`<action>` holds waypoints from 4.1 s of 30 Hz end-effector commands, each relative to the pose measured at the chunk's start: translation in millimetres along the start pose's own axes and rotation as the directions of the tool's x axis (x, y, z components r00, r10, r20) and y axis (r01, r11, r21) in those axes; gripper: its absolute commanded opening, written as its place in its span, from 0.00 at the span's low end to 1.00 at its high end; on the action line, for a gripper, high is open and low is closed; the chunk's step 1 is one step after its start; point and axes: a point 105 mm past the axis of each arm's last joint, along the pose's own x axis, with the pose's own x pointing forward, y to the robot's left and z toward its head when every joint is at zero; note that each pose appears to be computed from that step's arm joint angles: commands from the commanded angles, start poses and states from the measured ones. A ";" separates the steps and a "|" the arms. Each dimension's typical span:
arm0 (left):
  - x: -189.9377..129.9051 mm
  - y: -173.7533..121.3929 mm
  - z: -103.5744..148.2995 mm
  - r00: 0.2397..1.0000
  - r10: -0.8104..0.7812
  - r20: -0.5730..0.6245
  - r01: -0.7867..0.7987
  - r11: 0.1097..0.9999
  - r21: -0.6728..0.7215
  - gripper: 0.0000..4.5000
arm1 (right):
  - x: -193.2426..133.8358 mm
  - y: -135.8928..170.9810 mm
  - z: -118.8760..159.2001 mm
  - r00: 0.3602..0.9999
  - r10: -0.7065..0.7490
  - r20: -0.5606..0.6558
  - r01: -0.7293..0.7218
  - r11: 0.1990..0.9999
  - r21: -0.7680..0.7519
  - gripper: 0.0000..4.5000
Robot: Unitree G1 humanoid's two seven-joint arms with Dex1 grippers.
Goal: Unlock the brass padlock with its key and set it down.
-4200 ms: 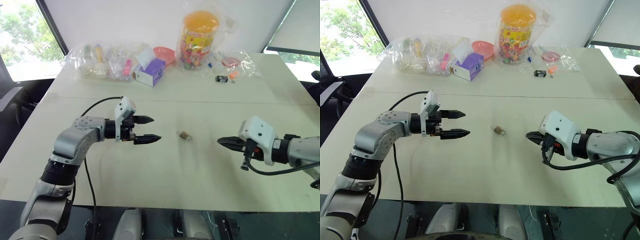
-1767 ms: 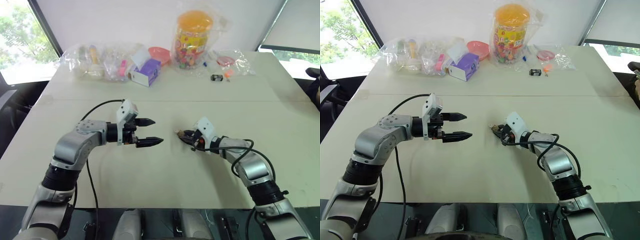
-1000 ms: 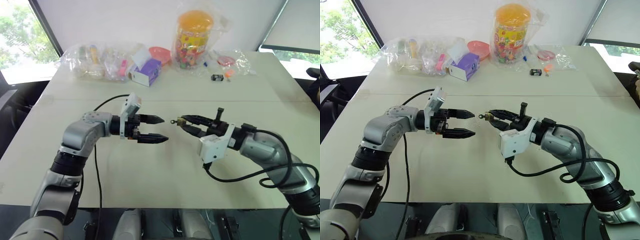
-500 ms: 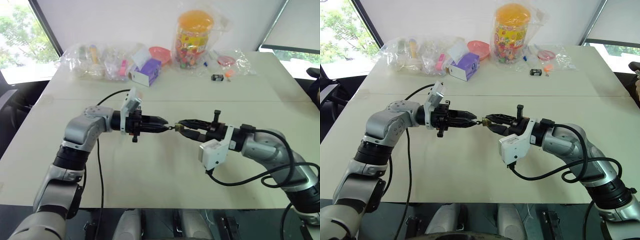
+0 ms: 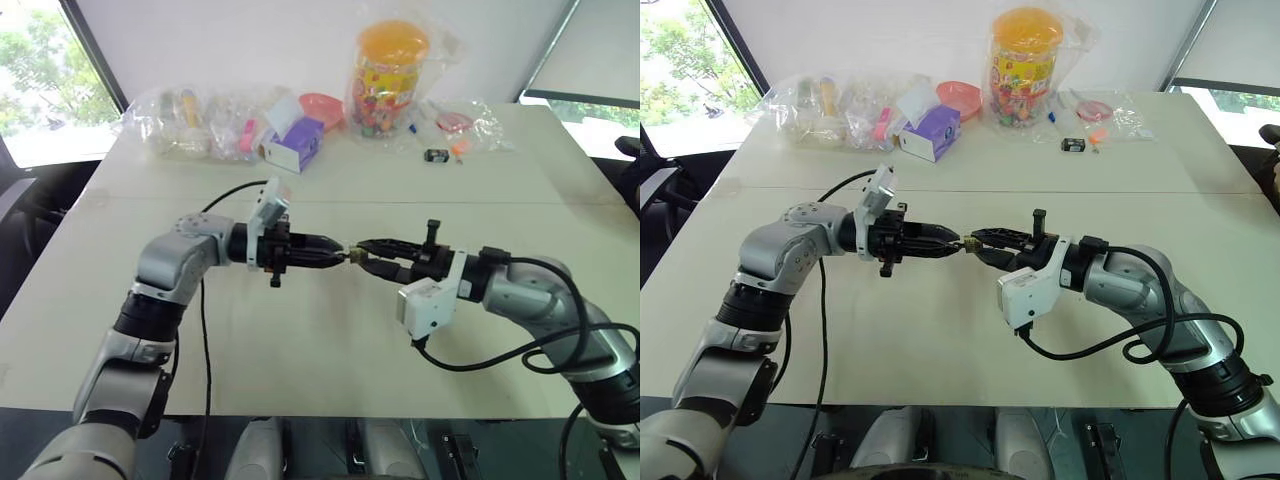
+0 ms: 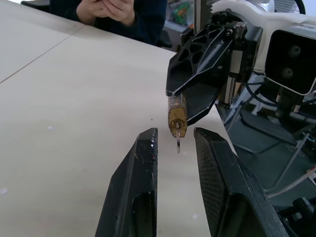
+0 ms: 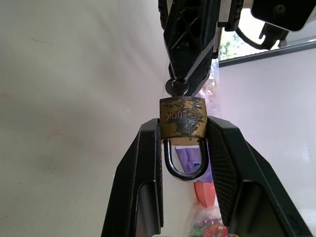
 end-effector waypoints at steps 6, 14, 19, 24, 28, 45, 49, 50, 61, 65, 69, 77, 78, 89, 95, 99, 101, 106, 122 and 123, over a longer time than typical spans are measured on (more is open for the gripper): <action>2.9 -0.6 8.4 1.000 0.007 0.006 -0.007 0.997 0.075 0.00 | -3.7 -16.1 3.0 0.999 -0.048 0.008 0.049 0.999 -0.024 0.16; 5.9 0.4 9.8 0.997 0.066 -0.035 -0.052 0.950 0.308 0.00 | -1.1 -8.4 3.7 1.000 -0.014 0.016 0.013 0.998 0.060 0.16; 13.1 -4.2 4.7 0.993 0.077 -0.091 -0.009 0.809 0.587 0.00 | 2.1 -6.0 5.2 0.999 0.007 0.035 -0.011 0.992 0.125 0.16; 16.4 0.0 3.6 0.991 0.108 -0.077 -0.014 0.663 0.748 0.00 | 3.3 -4.4 1.9 0.999 0.027 0.032 -0.031 0.991 0.133 0.16; 14.2 4.2 1.7 0.992 0.120 -0.040 -0.057 0.708 0.704 0.00 | 3.6 -3.0 -0.9 0.999 0.034 0.027 -0.037 0.991 0.128 0.16; 0.8 -14.3 7.5 0.993 -0.025 0.118 0.057 0.959 -0.276 0.64 | 5.0 -1.0 -5.5 0.999 0.047 0.020 -0.049 0.993 0.103 0.16; 9.5 -5.7 2.3 0.995 0.021 0.093 0.003 0.967 -0.254 0.64 | 5.5 -1.3 -5.0 0.999 0.046 0.021 -0.048 0.994 0.100 0.16; 10.9 -4.3 2.5 0.995 0.028 0.096 -0.003 0.967 -0.256 0.64 | 5.5 -1.4 -4.8 0.999 0.046 0.022 -0.048 0.994 0.099 0.16; 23.1 6.2 -2.8 0.994 0.048 0.103 -0.017 0.959 -0.283 0.64 | 5.2 -4.0 -2.4 0.999 0.038 0.024 -0.040 0.996 0.083 0.16; 23.5 6.1 -3.6 0.994 0.044 0.102 -0.014 0.959 -0.282 0.59 | 4.9 -3.6 -2.5 0.999 0.039 0.022 -0.041 0.996 0.080 0.16; 23.7 6.3 -3.6 0.994 0.040 0.103 -0.009 0.959 -0.283 0.22 | 5.5 -4.4 -2.3 0.999 0.038 0.024 -0.039 0.996 0.081 0.16; 24.1 4.9 -4.7 0.995 0.029 0.100 0.001 0.959 -0.284 0.00 | 5.4 -5.3 -1.7 0.999 0.036 0.025 -0.038 0.996 0.079 0.16; 24.2 4.4 -5.1 0.995 0.027 0.097 0.001 0.959 -0.284 0.00 | 5.5 -5.5 -1.3 0.999 0.035 0.026 -0.037 0.996 0.080 0.16; 22.7 3.2 -4.4 0.997 0.017 0.081 0.004 0.966 -0.259 0.00 | 1.4 -3.8 -6.9 0.997 0.073 -0.003 -0.070 0.967 0.244 0.98; 13.9 8.0 -4.1 0.998 0.042 0.057 -0.029 0.977 -0.214 0.00 | -20.6 -9.8 -7.4 0.997 0.082 -0.002 -0.064 0.792 0.607 0.93; 9.5 10.2 -3.5 0.998 0.050 0.047 -0.040 0.981 -0.191 0.00 | -27.9 -18.3 -3.8 0.999 0.047 0.014 -0.042 0.669 0.742 0.59; 9.8 9.6 -2.9 0.998 0.044 0.047 -0.034 0.982 -0.186 0.00 | -25.3 -21.9 -3.4 1.000 0.018 0.005 -0.015 0.655 0.756 0.33; 11.6 8.1 -0.7 0.998 0.032 0.048 -0.023 0.984 -0.177 0.00 | -17.0 -25.2 -5.6 0.999 -0.043 -0.020 0.042 0.608 0.793 0.01; 14.3 -6.0 8.6 0.998 -0.032 0.062 0.042 0.986 -0.164 0.00 | 3.7 4.8 -27.2 0.998 -0.005 -0.059 0.053 0.525 0.850 0.01; 14.0 -6.8 9.0 0.997 -0.035 0.063 0.045 0.985 -0.164 0.00 | 4.1 7.3 -29.1 0.998 0.003 -0.061 0.050 0.524 0.850 0.01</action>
